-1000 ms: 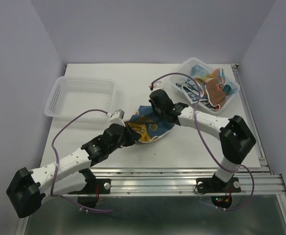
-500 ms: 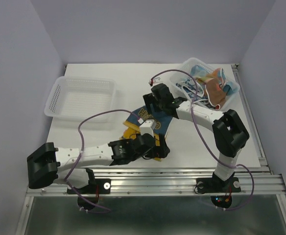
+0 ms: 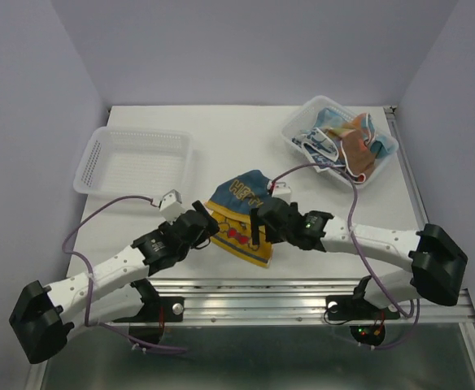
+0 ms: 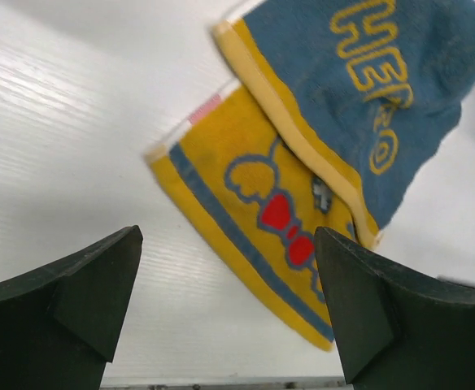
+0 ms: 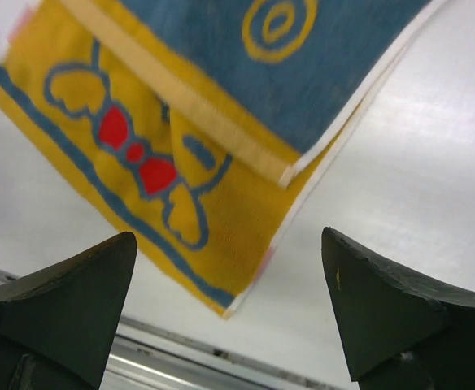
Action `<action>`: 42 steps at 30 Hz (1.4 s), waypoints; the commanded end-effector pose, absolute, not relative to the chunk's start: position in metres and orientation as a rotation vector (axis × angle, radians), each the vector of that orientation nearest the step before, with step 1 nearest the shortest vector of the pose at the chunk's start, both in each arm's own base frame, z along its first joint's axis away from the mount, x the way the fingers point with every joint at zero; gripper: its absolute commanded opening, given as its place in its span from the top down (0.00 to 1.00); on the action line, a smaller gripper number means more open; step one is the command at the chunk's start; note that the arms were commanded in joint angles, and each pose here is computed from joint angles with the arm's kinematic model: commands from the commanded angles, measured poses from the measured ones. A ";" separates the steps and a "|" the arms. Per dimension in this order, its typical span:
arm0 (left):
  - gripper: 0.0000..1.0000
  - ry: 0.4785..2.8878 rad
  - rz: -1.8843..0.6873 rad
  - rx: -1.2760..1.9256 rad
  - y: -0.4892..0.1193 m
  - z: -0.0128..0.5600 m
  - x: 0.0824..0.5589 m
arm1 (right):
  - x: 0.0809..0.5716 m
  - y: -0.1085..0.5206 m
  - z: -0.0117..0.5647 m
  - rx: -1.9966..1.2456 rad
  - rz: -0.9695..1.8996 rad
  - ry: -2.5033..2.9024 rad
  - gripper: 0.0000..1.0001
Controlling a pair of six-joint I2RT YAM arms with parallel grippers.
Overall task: Fold and stack the towels
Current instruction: Flatten out the crumpled towel
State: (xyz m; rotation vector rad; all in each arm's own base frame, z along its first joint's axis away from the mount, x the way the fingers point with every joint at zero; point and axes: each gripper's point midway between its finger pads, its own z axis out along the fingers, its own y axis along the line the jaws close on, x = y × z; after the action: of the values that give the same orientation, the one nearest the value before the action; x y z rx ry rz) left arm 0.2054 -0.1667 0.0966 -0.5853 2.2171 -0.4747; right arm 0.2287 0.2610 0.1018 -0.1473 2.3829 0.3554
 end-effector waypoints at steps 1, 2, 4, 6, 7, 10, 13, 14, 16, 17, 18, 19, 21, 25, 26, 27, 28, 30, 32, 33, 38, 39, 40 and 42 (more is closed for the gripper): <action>0.01 2.171 -0.372 -0.664 -0.140 0.091 0.222 | 0.187 0.245 0.066 -0.058 0.114 2.477 0.00; 0.01 2.179 -0.369 -0.643 -0.141 0.090 0.222 | 0.182 0.244 0.062 -0.067 0.080 2.485 0.00; 0.01 2.197 -0.356 -0.639 -0.139 0.085 0.230 | 0.170 0.243 0.056 -0.071 0.023 2.499 0.02; 0.01 2.222 -0.349 -0.628 -0.140 0.078 0.235 | 0.164 0.251 0.050 -0.102 0.028 2.506 0.06; 0.01 2.230 -0.342 -0.629 -0.140 0.075 0.236 | 0.162 0.255 0.048 -0.111 0.042 2.511 0.07; 0.01 2.244 -0.315 -0.637 -0.137 0.068 0.239 | 0.157 0.272 0.039 -0.169 0.129 2.535 0.12; 0.01 2.255 -0.325 -0.637 -0.139 0.062 0.239 | 0.153 0.281 0.030 -0.207 0.161 2.560 0.15; 0.01 2.258 -0.328 -0.634 -0.140 0.061 0.239 | 0.152 0.284 0.028 -0.221 0.172 2.566 0.16; 0.01 2.267 -0.327 -0.635 -0.141 0.057 0.240 | 0.152 0.286 0.026 -0.231 0.187 2.567 0.26; 0.01 2.271 -0.327 -0.632 -0.142 0.056 0.239 | 0.151 0.285 0.025 -0.222 0.184 2.569 0.32; 0.01 2.280 -0.322 -0.630 -0.142 0.054 0.239 | 0.151 0.283 0.024 -0.225 0.175 2.571 0.41; 0.01 2.286 -0.321 -0.627 -0.142 0.053 0.239 | 0.151 0.281 0.023 -0.228 0.166 2.571 0.45; 0.01 2.297 -0.321 -0.615 -0.143 0.050 0.238 | 0.149 0.273 0.021 -0.224 0.143 2.575 0.55; 0.01 2.338 -0.348 -0.588 -0.149 0.045 0.232 | 0.147 0.251 0.011 -0.173 0.107 2.602 0.80; 0.01 2.344 -0.357 -0.586 -0.150 0.044 0.231 | 0.147 0.248 0.010 -0.159 0.116 2.606 0.82; 0.01 2.360 -0.398 -0.568 -0.156 0.045 0.228 | 0.147 0.239 0.007 -0.131 0.121 2.619 0.82; 0.01 2.374 -0.409 -0.541 -0.157 0.042 0.225 | 0.150 0.238 0.008 -0.114 0.140 2.613 0.83; 0.01 2.381 -0.444 -0.501 -0.162 0.044 0.224 | 0.155 0.236 0.011 -0.083 0.174 2.604 0.83; 0.01 2.388 -0.450 -0.465 -0.164 0.044 0.223 | 0.158 0.234 0.012 -0.092 0.189 2.604 0.83; 0.01 2.400 -0.455 -0.434 -0.167 0.044 0.222 | 0.159 0.233 0.012 -0.081 0.196 2.610 0.83; 0.08 2.451 -0.465 -0.340 -0.175 0.039 0.220 | 0.170 0.228 0.012 -0.060 0.199 2.597 0.83; 0.11 2.463 -0.457 -0.318 -0.176 0.038 0.220 | 0.174 0.228 0.013 -0.052 0.202 2.597 0.83; 0.17 2.485 -0.450 -0.302 -0.179 0.035 0.220 | 0.176 0.230 0.013 -0.052 0.209 2.597 0.83; 0.23 2.530 -0.423 -0.254 -0.181 0.027 0.217 | 0.180 0.230 0.013 -0.054 0.210 2.598 0.84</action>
State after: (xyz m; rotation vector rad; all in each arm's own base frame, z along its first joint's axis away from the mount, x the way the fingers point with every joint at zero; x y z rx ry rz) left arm 0.2169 -0.1712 0.0292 -0.3744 2.4802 -0.4229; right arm 0.1730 0.2381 0.0195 -0.0405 2.6027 0.2402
